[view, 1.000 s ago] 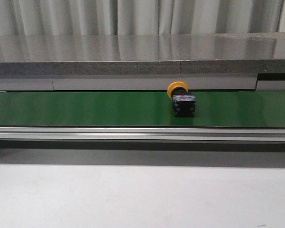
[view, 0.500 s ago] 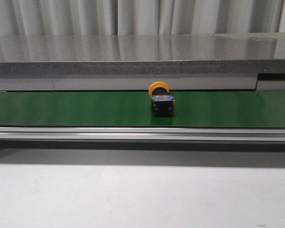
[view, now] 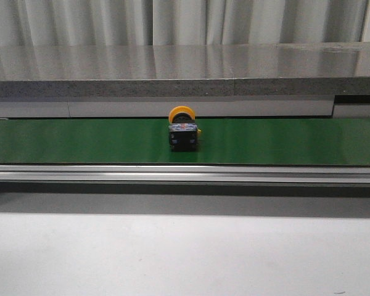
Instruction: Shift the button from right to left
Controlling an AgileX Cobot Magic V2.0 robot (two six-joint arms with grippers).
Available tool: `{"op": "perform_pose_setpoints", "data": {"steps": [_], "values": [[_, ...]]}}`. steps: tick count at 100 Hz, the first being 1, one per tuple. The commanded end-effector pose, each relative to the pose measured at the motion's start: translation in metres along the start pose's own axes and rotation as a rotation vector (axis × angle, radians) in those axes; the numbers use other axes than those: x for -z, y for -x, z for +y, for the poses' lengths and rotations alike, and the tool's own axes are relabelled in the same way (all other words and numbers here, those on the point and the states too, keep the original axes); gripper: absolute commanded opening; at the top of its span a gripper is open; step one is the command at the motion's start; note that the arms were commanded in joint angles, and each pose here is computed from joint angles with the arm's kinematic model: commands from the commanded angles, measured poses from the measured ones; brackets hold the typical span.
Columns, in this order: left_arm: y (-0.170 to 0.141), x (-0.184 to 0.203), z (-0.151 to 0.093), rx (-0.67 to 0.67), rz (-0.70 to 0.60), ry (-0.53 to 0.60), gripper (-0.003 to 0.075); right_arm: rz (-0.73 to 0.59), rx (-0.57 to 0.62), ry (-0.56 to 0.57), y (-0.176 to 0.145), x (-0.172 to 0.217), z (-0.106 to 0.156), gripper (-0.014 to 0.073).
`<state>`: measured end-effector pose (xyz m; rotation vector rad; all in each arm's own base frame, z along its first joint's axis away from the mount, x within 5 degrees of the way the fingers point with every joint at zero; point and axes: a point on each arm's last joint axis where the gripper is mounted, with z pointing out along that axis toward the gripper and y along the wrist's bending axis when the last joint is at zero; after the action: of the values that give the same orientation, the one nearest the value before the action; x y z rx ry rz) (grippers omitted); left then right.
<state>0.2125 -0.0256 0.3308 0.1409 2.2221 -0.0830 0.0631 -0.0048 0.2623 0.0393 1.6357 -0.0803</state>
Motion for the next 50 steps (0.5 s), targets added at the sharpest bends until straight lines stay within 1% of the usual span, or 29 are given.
{"op": "perform_pose_setpoints", "data": {"steps": [1,16,23,36,50], "values": [[0.024,-0.005,0.000,0.029,-0.072,-0.008,0.0617,-0.091,0.013,-0.005,0.015,0.001,-0.001,-0.0066],[0.039,-0.025,-0.003,0.073,-0.034,-0.038,0.0617,-0.091,0.013,-0.005,0.015,0.001,-0.001,-0.0066],[0.046,-0.033,-0.007,0.089,0.011,-0.064,0.0617,-0.091,0.013,-0.005,0.015,0.001,-0.001,-0.0066],[0.060,-0.050,-0.023,0.057,0.146,-0.118,0.0617,-0.091,0.013,-0.005,0.015,0.001,-0.001,-0.0066],[0.076,-0.068,-0.042,0.057,0.224,-0.160,0.0617,-0.091,0.013,-0.005,0.015,0.001,-0.001,-0.0066]]}}
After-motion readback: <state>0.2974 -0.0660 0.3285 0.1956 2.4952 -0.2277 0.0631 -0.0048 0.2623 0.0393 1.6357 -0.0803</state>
